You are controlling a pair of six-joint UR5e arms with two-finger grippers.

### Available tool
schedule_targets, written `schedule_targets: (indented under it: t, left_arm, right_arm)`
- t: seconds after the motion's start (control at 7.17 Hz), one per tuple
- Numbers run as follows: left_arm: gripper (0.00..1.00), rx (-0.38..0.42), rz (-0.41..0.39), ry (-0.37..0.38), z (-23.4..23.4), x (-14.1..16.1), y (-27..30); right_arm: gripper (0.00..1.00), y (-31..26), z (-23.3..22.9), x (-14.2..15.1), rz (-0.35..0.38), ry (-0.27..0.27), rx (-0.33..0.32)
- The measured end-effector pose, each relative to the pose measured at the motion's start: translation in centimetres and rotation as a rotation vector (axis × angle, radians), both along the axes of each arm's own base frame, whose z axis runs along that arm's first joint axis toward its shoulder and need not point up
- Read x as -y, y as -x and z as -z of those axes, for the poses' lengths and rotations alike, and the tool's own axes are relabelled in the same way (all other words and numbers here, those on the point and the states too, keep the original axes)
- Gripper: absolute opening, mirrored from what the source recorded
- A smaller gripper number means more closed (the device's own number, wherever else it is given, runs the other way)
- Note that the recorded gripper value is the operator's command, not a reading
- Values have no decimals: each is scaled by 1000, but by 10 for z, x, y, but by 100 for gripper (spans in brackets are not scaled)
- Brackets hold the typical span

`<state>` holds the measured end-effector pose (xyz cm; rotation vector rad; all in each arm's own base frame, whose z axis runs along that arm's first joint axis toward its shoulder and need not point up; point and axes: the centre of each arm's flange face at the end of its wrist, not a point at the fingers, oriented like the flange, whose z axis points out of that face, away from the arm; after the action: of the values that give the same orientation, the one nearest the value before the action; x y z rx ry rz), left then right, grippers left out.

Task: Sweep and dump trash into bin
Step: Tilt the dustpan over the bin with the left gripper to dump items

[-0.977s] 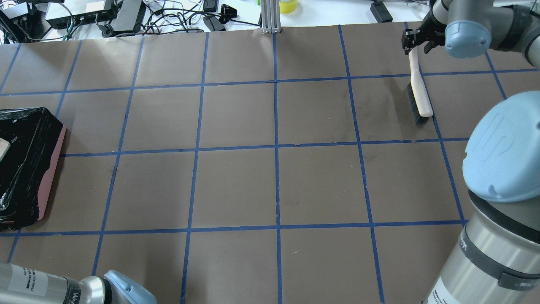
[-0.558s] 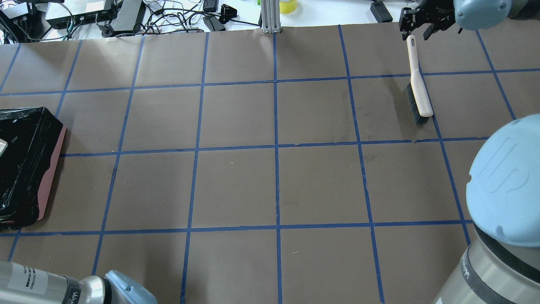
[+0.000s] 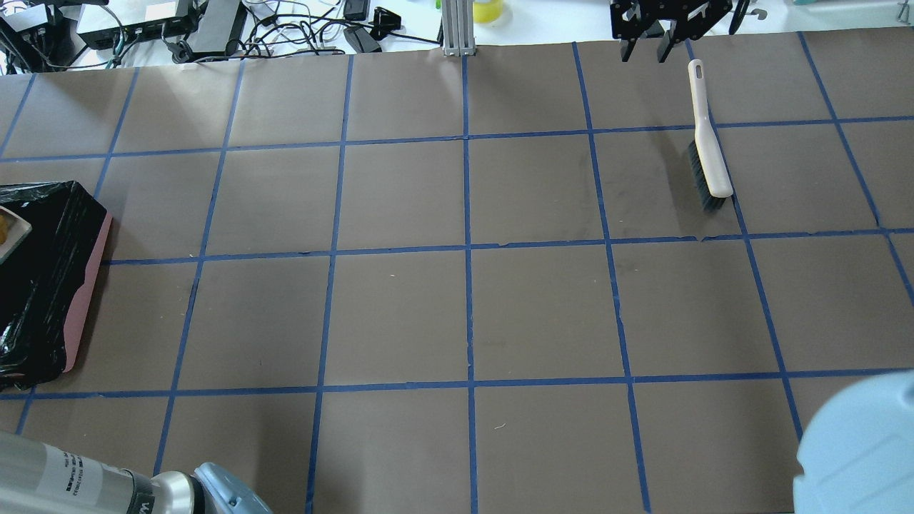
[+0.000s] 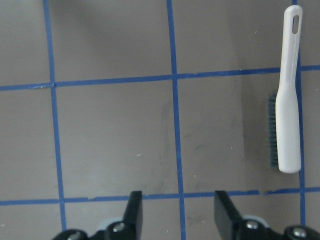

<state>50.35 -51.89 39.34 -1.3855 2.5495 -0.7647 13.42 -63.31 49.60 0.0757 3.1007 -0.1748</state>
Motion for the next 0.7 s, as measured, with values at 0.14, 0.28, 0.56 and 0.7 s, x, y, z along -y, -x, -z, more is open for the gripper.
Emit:
schedule_targets:
  t: [0.14, 0.28, 0.56, 0.7]
  left_arm:
    - [0, 57, 33, -1, -3, 4, 12]
    - [0, 105, 55, -6, -9, 5, 21]
    - [0, 181, 113, -23, -24, 8, 34]
    - [0, 205, 138, -26, -32, 9, 41]
  right_arm:
    - [66, -6, -23, -24, -5, -10, 0]
    - [67, -8, -36, -39, -12, -18, 1]
    - [63, -3, -45, -52, -17, -17, 3]
    - [43, -3, -50, -58, -13, -13, 1]
